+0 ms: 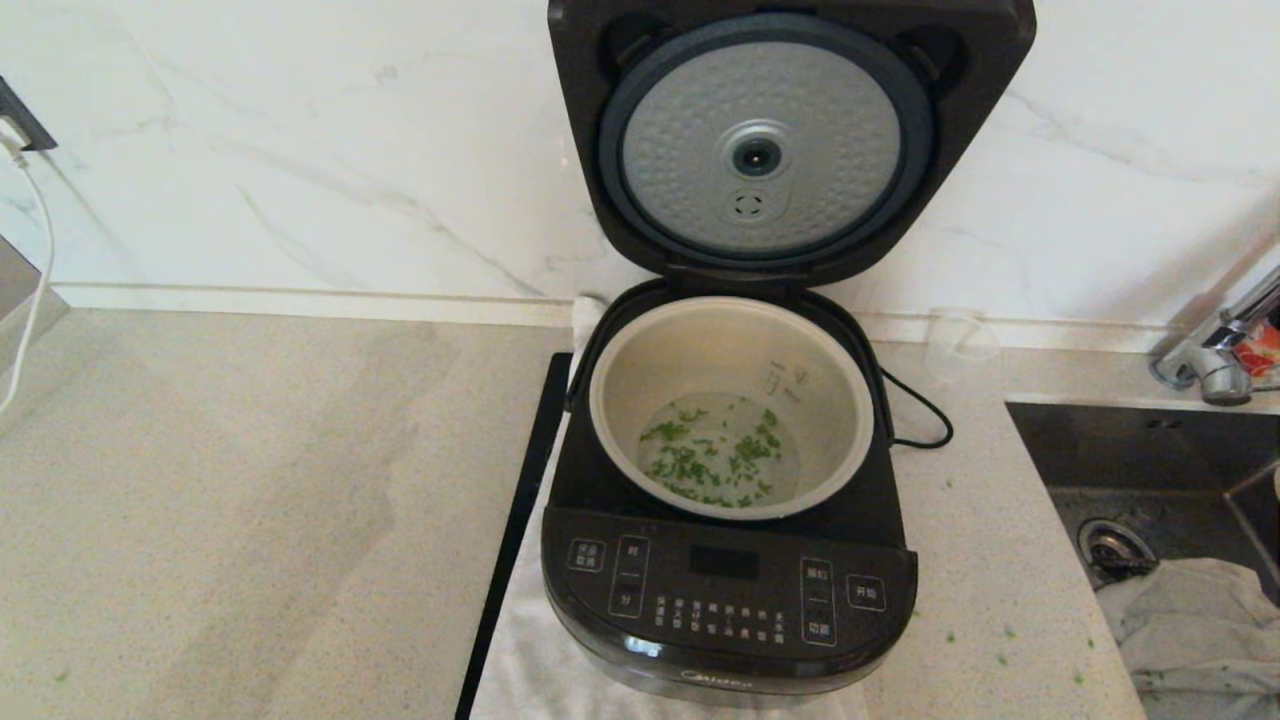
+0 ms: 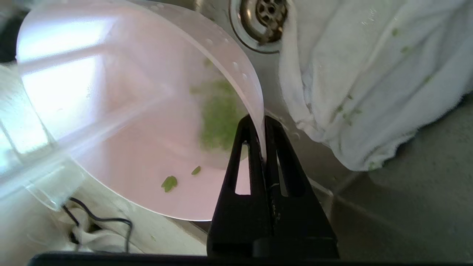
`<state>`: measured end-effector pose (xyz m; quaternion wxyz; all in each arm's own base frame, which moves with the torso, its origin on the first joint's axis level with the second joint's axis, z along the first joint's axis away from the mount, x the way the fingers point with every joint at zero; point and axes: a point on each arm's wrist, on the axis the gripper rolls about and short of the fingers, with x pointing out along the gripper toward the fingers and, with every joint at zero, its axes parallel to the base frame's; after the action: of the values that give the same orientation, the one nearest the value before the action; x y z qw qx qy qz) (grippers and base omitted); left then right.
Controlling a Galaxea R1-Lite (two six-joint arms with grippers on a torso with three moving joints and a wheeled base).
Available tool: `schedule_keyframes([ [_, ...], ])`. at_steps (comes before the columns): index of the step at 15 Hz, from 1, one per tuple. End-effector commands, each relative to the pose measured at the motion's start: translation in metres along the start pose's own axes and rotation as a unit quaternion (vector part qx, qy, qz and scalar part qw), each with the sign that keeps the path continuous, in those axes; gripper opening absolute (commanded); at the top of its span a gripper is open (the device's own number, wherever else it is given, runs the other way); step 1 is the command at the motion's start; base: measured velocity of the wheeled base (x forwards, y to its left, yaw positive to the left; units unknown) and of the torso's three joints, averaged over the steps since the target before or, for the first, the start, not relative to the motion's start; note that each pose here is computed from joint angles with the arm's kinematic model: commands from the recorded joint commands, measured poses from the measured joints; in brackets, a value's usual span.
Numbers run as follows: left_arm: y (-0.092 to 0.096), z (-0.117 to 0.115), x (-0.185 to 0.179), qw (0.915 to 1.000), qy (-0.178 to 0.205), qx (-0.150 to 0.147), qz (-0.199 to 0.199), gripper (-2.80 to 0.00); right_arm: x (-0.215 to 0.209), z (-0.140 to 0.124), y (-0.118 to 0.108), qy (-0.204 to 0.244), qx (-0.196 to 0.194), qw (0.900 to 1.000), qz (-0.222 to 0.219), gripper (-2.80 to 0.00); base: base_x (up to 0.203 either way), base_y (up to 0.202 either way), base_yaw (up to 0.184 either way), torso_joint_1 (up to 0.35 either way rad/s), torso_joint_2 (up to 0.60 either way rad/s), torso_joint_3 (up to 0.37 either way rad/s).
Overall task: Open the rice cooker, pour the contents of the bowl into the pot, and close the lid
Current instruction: Fill a bowl with water from the tap
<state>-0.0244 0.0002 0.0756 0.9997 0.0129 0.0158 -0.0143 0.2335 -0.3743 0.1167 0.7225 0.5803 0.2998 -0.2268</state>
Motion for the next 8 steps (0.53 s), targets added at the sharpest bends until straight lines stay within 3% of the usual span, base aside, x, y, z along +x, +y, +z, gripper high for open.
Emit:
schedule_keyframes([
  [1, 0.0000, 0.0000, 0.0000, 1.0000, 0.000, 0.000, 0.000, -2.80, 0.0052, 0.0022, 0.0067, 0.000, 0.005, 1.000, 0.006, -2.80, 0.000, 0.000, 0.000, 0.000, 0.00, 0.000],
  [8, 0.0000, 0.0000, -0.0001, 1.0000, -0.001, 0.000, 0.000, -2.80, 0.0036, 0.0037, 0.0092, -0.005, 0.000, 1.000, 0.006, -2.80, 0.000, 0.000, 0.000, 0.000, 0.00, 0.000],
])
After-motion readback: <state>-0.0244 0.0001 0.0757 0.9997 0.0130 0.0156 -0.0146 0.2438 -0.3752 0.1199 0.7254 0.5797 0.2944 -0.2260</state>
